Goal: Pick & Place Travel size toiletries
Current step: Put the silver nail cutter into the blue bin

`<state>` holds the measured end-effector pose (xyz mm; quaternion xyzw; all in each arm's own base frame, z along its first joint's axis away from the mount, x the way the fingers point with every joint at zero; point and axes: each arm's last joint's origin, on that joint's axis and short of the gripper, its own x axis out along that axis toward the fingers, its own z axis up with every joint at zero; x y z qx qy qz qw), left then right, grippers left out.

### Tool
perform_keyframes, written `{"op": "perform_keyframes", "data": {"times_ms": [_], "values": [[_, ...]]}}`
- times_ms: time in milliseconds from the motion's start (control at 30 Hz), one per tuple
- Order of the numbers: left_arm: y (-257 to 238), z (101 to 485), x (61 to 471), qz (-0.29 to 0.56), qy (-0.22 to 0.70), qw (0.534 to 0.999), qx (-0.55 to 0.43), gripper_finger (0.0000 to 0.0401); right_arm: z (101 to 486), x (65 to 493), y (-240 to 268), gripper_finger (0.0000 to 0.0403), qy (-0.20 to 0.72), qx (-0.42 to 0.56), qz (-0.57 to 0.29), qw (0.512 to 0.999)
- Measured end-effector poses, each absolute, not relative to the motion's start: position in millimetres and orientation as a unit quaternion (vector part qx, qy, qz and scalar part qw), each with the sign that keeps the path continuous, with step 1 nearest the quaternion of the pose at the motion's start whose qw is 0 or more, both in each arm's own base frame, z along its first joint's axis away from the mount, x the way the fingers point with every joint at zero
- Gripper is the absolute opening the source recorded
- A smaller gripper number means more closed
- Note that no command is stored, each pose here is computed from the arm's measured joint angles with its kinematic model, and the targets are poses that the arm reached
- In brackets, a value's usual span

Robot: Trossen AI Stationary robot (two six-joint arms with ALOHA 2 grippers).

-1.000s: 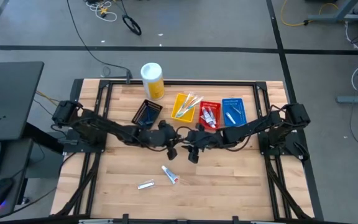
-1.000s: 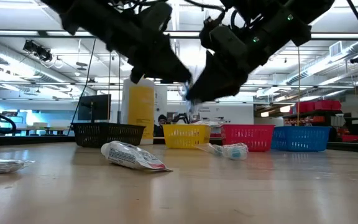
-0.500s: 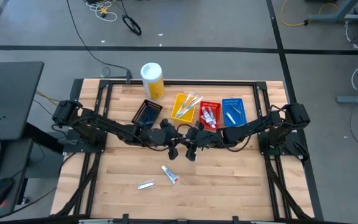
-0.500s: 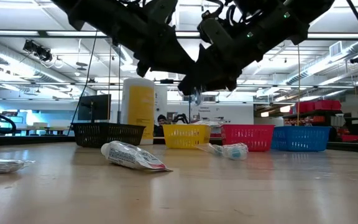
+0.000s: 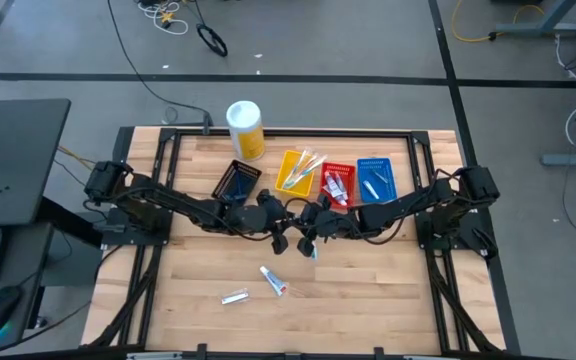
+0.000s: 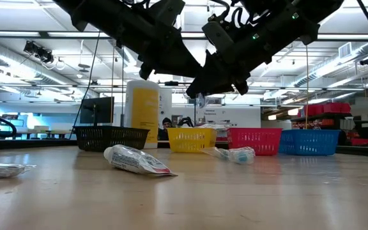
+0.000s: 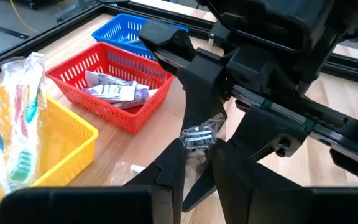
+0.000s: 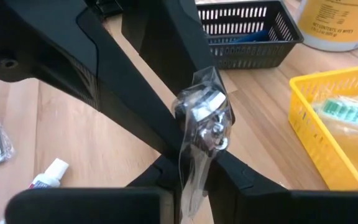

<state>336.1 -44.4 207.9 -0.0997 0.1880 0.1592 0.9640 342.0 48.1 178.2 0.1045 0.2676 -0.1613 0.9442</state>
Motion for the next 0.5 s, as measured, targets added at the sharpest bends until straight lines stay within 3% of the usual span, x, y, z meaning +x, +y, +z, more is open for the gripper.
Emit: {"op": "perform_keyframes", "data": {"times_ms": [500], "values": [[-42.1,207.6,335.0,0.201,0.182,0.959,-0.084,0.0119,173.2,338.3,46.5,0.005,0.282,0.151,-0.185,0.929]]}}
